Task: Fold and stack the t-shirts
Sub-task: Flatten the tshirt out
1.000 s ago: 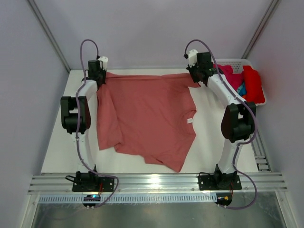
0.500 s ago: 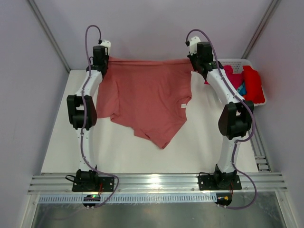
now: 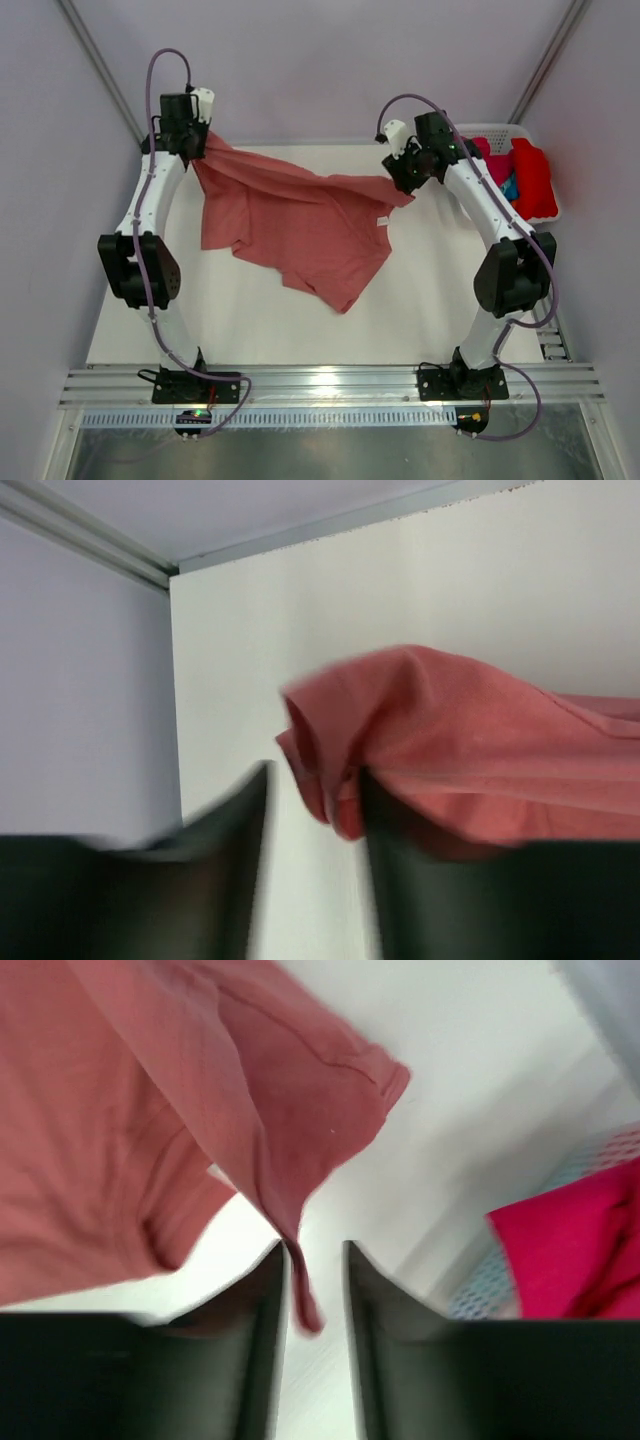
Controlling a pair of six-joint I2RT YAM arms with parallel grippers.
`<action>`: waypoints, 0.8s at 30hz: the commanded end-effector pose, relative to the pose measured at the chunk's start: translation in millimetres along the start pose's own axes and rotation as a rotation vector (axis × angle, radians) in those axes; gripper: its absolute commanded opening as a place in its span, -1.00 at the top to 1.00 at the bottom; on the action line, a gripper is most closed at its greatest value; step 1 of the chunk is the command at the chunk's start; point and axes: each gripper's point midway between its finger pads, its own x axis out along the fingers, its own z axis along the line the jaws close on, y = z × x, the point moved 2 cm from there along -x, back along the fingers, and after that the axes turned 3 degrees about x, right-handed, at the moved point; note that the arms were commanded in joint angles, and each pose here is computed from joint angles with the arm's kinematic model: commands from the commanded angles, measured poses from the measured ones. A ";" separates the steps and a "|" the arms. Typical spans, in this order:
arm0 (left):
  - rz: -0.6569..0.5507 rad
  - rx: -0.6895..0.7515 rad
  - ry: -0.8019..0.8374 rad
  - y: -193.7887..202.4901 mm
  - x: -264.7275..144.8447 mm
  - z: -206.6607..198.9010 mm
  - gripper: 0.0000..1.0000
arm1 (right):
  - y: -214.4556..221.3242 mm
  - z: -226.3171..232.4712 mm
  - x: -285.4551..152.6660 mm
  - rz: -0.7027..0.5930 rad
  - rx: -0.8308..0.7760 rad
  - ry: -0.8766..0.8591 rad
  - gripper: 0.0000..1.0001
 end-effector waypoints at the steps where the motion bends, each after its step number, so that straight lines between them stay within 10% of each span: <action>1: 0.066 0.034 0.082 16.0 -18.9 -5.1 -0.66 | 12.9 40.3 -41.0 0.034 -0.132 -0.245 -0.95; 2: 0.072 0.027 0.100 15.3 -20.6 -7.4 -0.98 | 25.9 56.4 -49.6 0.082 -0.130 -0.339 -0.99; 24: 0.123 -0.157 0.441 12.6 47.6 -78.5 -0.98 | -17.9 15.8 105.5 0.171 -0.104 -0.035 -0.99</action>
